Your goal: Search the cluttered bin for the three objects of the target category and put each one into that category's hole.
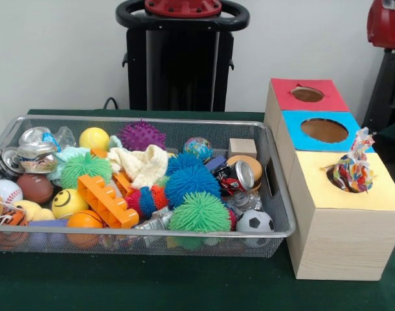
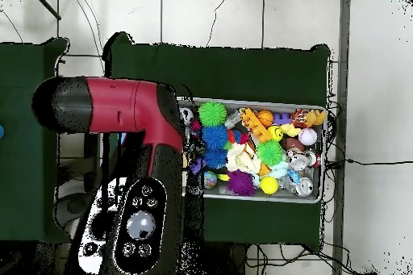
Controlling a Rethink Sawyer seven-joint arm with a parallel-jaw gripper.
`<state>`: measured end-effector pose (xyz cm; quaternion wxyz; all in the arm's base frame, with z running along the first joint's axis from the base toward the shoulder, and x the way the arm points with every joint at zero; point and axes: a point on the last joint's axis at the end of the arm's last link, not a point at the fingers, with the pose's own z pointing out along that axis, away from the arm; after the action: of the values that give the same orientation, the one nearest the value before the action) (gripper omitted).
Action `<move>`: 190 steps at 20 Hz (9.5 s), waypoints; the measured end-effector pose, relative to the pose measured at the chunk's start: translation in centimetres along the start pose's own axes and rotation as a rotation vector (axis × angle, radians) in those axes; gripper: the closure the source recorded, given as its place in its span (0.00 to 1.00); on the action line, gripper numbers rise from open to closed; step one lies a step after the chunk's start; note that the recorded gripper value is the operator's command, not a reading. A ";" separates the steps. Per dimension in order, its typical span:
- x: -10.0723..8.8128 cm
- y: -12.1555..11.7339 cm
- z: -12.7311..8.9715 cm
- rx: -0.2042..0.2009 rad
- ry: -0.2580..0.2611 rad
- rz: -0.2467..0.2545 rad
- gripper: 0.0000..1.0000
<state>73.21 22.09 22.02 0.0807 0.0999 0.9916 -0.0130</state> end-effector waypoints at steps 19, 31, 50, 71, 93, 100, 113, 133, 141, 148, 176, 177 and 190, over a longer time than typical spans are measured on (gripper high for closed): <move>-0.1 -1.7 3.8 0.024 0.025 0.018 1.00; -0.5 -1.8 7.2 0.021 -0.052 0.016 1.00; 1.9 -0.7 12.6 0.023 -0.015 -0.005 1.00; 3.7 -0.6 12.0 0.039 0.120 -0.008 1.00; 3.7 -1.8 19.8 -0.024 0.030 0.044 1.00; 3.7 -1.9 19.8 -0.032 0.034 0.050 1.00; 4.3 -1.6 15.4 -0.055 0.066 0.059 1.00; 1.8 -1.0 6.8 -0.086 0.056 0.050 1.00; 2.6 -1.2 7.1 -0.060 0.077 0.029 1.00; 3.3 -1.9 6.7 -0.034 0.125 0.023 1.00; 7.4 -3.4 9.1 -0.003 0.234 0.033 1.00; 7.6 -3.4 9.2 -0.003 0.238 0.033 1.00; 7.7 -1.8 9.4 -0.112 0.211 0.087 1.00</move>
<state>66.87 21.46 11.53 -0.0180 0.1390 0.9885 0.0564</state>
